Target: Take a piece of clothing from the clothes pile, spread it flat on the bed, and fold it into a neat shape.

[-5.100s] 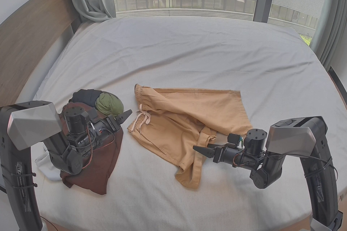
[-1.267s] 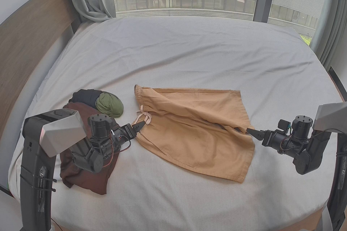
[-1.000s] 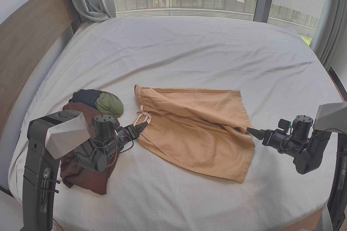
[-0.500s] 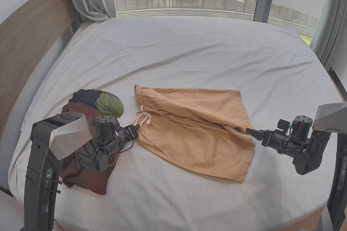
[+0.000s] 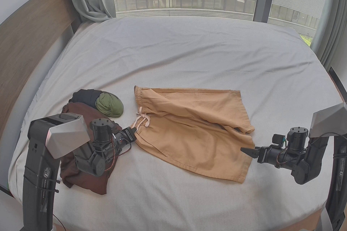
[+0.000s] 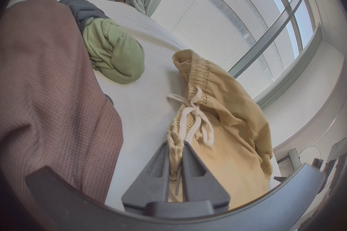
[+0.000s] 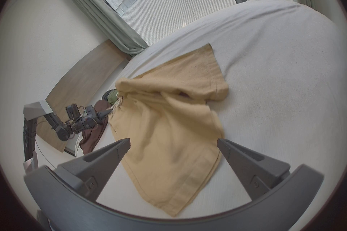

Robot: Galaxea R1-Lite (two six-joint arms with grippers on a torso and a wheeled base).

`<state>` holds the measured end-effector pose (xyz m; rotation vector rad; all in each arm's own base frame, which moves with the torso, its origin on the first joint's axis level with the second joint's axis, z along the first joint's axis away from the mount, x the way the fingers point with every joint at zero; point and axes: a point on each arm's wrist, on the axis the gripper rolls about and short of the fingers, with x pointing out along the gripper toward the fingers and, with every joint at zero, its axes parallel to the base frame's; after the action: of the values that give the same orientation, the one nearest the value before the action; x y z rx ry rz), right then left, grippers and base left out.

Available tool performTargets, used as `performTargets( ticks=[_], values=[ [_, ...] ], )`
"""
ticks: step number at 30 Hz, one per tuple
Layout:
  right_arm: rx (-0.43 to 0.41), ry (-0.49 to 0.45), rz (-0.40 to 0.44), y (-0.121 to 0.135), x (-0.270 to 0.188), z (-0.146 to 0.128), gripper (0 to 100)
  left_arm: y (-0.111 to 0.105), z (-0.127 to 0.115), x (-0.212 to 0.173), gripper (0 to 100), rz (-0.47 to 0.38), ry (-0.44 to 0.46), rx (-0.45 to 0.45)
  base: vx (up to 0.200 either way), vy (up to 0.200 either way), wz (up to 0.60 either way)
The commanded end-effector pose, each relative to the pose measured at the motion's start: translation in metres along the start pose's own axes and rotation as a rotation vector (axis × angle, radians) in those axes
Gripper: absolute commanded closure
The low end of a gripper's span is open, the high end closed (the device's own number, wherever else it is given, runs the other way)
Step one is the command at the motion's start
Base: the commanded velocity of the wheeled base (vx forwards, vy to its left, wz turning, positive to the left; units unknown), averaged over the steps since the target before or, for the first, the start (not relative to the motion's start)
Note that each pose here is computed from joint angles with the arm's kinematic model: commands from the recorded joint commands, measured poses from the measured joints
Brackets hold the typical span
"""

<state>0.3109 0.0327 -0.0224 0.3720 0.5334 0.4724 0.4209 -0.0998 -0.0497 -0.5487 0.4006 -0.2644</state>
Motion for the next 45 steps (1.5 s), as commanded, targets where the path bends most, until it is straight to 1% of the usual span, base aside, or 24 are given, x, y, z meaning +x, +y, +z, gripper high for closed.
performTargets(
  ticks=[1,3,8,14,15,23,28,31,34,39,45],
  values=[
    [0.037,0.107,-0.019,-0.003,-0.001,-0.027,0,-0.007,0.006,-0.02,100,-0.012,-0.022,0.003,0.0,0.0,0.0],
    [0.054,0.139,-0.03,-0.004,-0.004,-0.033,0,-0.006,0.004,-0.022,100,-0.016,-0.028,0.004,0.0,0.0,0.0],
    [0.075,0.18,-0.044,-0.005,-0.008,-0.04,0,-0.005,0.003,-0.023,100,-0.018,-0.031,0.004,0.0,0.0,0.0],
    [0.095,0.258,-0.042,-0.003,-0.006,-0.062,0,-0.005,0.004,-0.023,100,-0.024,-0.039,0.004,0.0,0.0,0.0],
    [0.084,0.286,-0.022,0.003,0.0,-0.07,0,-0.004,0.003,-0.023,100,-0.024,-0.043,0.004,0.0,0.0,0.0],
    [0.05,0.284,0.034,0.012,0.012,-0.085,0,-0.004,0.002,-0.022,100,-0.026,-0.045,0.004,0.0,0.0,0.0],
    [0.079,0.293,0.052,0.017,0.012,-0.085,0,-0.003,0.002,-0.022,100,-0.027,-0.045,0.004,0.0,0.0,0.0],
    [0.116,0.309,0.084,0.021,0.009,-0.084,0,-0.003,0.001,-0.022,100,-0.026,-0.042,0.004,0.0,0.0,0.0],
    [0.128,0.288,0.109,0.027,0.005,-0.075,0,-0.002,0.001,-0.021,100,-0.025,-0.044,0.003,0.0,0.0,0.0],
    [0.135,0.264,0.121,0.03,-0.001,-0.065,0,0.002,0.002,-0.021,100,-0.018,-0.047,0.001,0.0,0.0,0.0],
    [0.132,0.252,0.121,0.031,-0.003,-0.062,0,0.001,0.001,-0.02,100,-0.018,-0.046,0.001,0.0,0.0,0.0]
  ],
)
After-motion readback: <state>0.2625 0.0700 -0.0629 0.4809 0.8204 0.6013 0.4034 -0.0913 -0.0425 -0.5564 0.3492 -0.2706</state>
